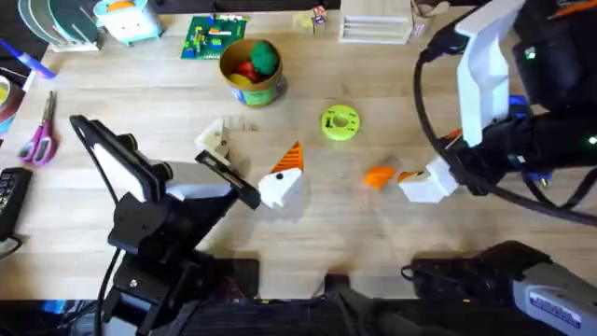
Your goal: Pick up the gripper from the table and insert it into the empty holder that is missing its gripper. Then pick up a screw, insert it into the mounting hole, and use the screwdriver to tighten it. Finally, clean up the table by picking up the vegetable and placing it into the bucket.
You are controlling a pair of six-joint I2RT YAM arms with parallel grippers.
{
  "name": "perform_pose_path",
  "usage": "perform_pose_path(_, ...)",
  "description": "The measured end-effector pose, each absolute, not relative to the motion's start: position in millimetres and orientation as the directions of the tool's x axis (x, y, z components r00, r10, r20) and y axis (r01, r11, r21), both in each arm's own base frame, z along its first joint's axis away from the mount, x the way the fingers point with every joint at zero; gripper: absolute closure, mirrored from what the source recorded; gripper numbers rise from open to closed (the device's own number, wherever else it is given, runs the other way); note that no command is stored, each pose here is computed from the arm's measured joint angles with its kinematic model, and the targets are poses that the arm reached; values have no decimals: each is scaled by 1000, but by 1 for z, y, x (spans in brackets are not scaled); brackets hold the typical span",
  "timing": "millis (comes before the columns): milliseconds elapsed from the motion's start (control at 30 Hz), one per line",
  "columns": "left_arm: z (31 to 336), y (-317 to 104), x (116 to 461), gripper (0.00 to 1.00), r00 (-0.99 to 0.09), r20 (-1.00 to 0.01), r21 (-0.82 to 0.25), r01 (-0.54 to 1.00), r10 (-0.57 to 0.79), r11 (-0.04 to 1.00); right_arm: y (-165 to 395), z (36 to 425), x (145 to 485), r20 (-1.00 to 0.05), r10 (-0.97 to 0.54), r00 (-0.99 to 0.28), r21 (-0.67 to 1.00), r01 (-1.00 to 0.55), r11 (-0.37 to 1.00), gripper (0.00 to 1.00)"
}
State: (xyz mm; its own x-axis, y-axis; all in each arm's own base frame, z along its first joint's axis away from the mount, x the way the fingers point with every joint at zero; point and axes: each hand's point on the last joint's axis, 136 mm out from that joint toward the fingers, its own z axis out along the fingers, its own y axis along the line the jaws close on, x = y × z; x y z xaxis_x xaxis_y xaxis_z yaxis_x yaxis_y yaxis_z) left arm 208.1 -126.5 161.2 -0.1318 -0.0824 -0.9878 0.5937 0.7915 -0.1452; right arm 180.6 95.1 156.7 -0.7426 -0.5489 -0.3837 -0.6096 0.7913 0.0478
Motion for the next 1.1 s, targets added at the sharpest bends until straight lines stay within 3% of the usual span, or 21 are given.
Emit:
perform_pose_path(333,161,-127,208,8,-128,-989,-139,595,-77,792,122,129,195,-310,-685,-660,48,-730,682,15)
perform_pose_path(533,161,-127,208,8,-128,-989,-139,595,-77,792,128,112,200,-256,-704,-662,69,-739,670,121)
perform_pose_path(900,161,-127,208,8,-128,-989,-139,594,-78,792,136,95,195,-190,-738,-648,95,-760,643,189)
perform_pose_path(1100,161,-127,208,8,-128,-989,-139,595,-77,792,140,93,193,-182,-750,-636,99,-771,629,347)
